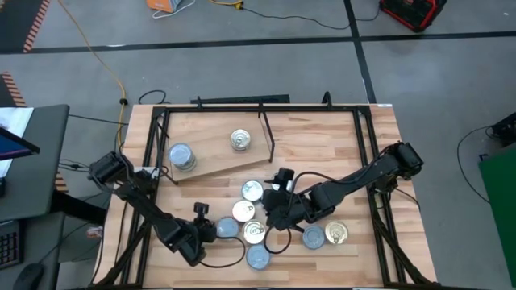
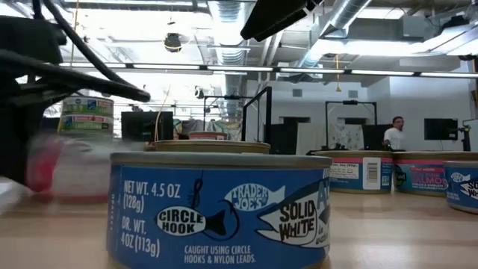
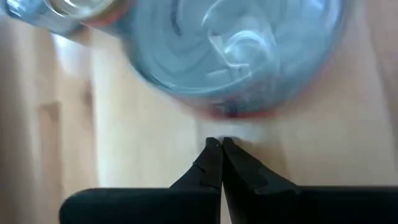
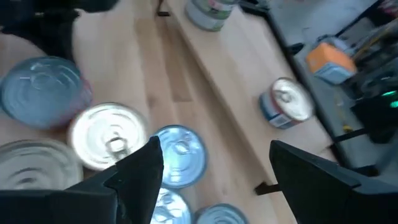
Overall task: Stack canned seafood by type on shelf
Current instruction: Put the red tuna can on the shelf
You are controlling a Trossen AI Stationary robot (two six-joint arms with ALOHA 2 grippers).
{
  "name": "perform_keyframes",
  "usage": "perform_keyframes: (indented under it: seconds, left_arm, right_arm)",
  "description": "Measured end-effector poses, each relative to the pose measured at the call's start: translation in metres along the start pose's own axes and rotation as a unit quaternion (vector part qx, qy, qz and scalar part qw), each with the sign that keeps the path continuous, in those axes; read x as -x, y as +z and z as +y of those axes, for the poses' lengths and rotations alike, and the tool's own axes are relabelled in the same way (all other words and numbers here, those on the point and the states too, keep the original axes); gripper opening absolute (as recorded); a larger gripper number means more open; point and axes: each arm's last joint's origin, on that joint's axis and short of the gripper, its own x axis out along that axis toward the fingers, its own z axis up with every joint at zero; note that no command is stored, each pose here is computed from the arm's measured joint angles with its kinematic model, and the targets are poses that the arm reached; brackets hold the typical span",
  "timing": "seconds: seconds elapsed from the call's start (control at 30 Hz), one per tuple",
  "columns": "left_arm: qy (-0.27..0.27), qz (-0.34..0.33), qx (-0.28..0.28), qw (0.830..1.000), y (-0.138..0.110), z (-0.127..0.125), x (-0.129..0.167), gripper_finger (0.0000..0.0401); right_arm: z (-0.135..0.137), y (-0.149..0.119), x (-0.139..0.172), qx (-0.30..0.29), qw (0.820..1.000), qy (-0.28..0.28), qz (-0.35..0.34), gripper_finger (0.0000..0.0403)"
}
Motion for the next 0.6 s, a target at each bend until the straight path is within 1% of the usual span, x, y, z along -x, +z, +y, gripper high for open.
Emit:
perform_keyframes:
  seconds: [0.07,0.17,0.3,0.47,0.6]
  left_arm:
    - [-0.019,0.0,0.012,1.0,0.003,0.002,0.003,0.0001]
    - [-0.019,-0.013,0.033,0.999,0.006,0.008,0.012,0.0001]
    - [-0.026,-0.022,0.045,0.998,0.008,0.015,0.025,0.0002]
    - [-0.059,-0.084,0.103,0.989,0.02,0.019,0.042,0.0014]
    - [-0.086,-0.12,0.138,0.979,0.029,0.017,0.046,0.0025]
  right_arm:
    - [0.002,-0.003,-0.002,-0.002,1.0,0.011,0.002,0.0325]
    - [0.005,-0.011,-0.003,0.002,1.0,0.011,0.014,0.0324]
    - [0.006,-0.018,-0.006,-0.004,1.0,0.009,0.023,0.0324]
    - [0.008,-0.026,-0.01,-0.015,1.0,0.006,0.027,0.0324]
    - [0.009,-0.026,-0.012,-0.018,1.0,0.008,0.02,0.0324]
